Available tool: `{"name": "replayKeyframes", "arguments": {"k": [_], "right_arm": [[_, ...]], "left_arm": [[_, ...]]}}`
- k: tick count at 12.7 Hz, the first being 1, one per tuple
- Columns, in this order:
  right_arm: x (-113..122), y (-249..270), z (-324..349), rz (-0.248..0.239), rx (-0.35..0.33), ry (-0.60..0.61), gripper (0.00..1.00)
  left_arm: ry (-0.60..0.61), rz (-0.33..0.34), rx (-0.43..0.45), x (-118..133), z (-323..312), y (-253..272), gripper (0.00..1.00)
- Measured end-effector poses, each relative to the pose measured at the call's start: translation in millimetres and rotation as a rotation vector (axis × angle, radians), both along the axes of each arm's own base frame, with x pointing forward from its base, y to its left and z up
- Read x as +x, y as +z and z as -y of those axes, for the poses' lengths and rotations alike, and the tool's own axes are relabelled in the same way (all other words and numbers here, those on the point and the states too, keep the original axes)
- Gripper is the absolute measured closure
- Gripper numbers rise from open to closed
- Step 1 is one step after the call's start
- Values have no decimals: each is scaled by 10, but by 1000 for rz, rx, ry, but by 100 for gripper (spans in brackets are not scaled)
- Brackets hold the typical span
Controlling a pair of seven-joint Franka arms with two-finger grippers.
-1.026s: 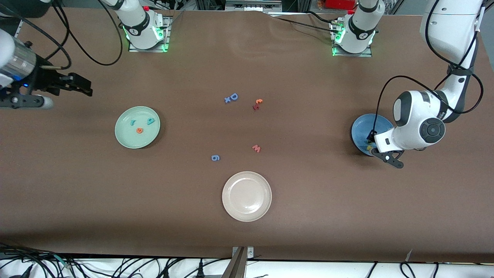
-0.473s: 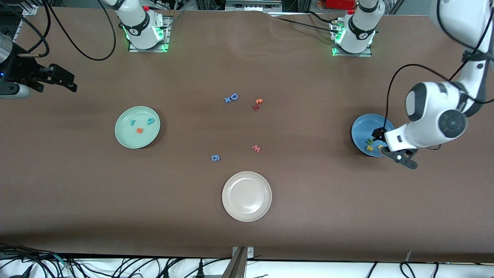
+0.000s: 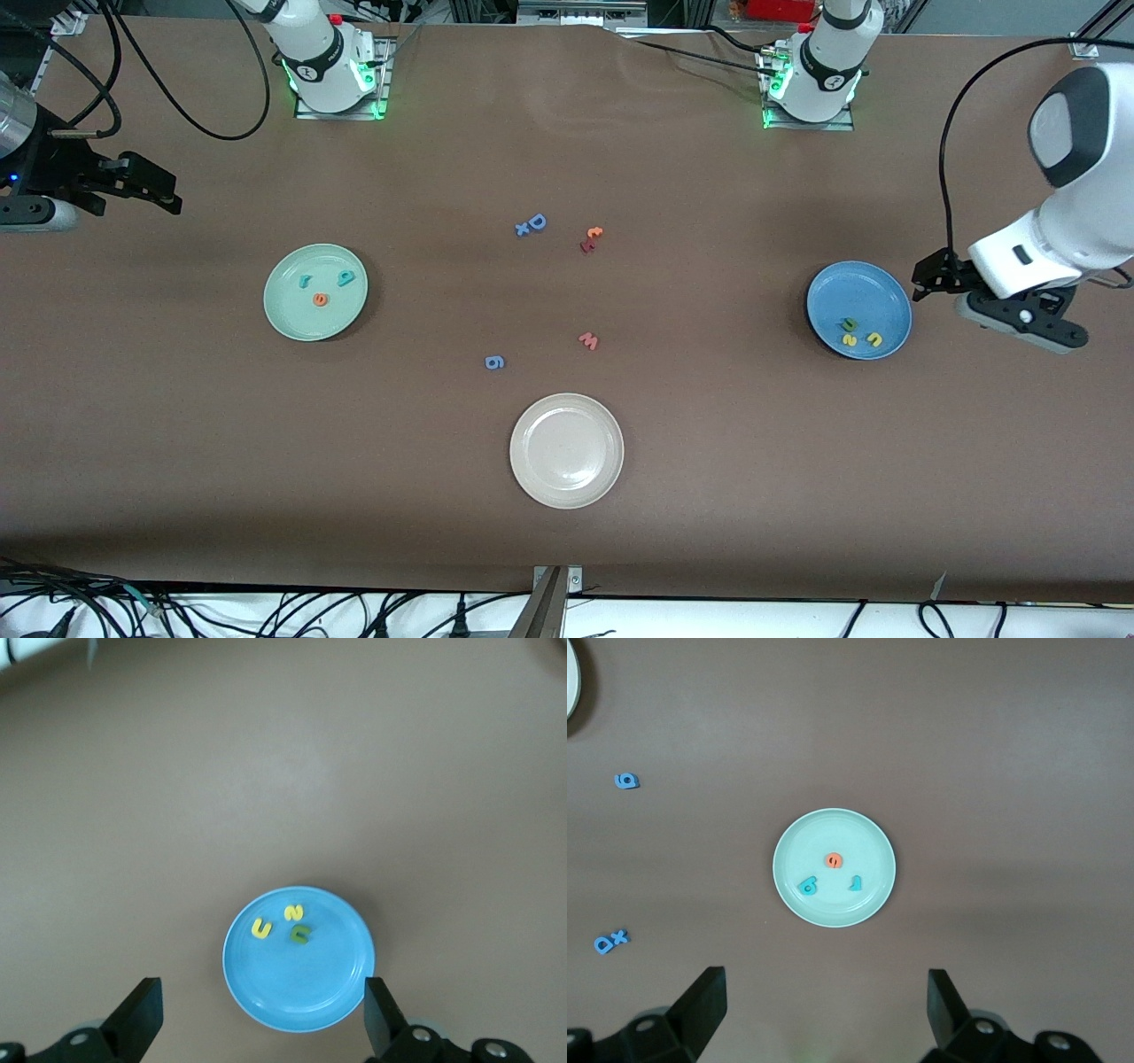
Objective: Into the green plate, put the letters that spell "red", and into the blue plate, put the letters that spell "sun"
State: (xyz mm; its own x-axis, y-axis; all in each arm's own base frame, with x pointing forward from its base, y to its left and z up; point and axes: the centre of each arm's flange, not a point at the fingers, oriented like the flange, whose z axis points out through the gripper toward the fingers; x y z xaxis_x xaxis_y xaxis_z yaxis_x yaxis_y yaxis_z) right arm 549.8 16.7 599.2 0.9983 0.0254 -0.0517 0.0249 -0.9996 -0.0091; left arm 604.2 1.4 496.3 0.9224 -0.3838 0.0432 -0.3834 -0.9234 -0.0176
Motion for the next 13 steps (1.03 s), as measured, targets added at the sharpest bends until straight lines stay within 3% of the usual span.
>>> {"name": "replayKeyframes", "arguments": {"k": [2, 8, 13], "right_arm": [[3, 0, 2, 2, 0, 0, 0], [5, -1, 46, 1, 0, -7, 0], [21, 4, 31, 14, -1, -4, 0]], "left_arm": [[29, 64, -8, 31, 9, 329, 0], [308, 134, -54, 52, 38, 721, 0], [381, -60, -81, -210, 2, 681, 0]]}}
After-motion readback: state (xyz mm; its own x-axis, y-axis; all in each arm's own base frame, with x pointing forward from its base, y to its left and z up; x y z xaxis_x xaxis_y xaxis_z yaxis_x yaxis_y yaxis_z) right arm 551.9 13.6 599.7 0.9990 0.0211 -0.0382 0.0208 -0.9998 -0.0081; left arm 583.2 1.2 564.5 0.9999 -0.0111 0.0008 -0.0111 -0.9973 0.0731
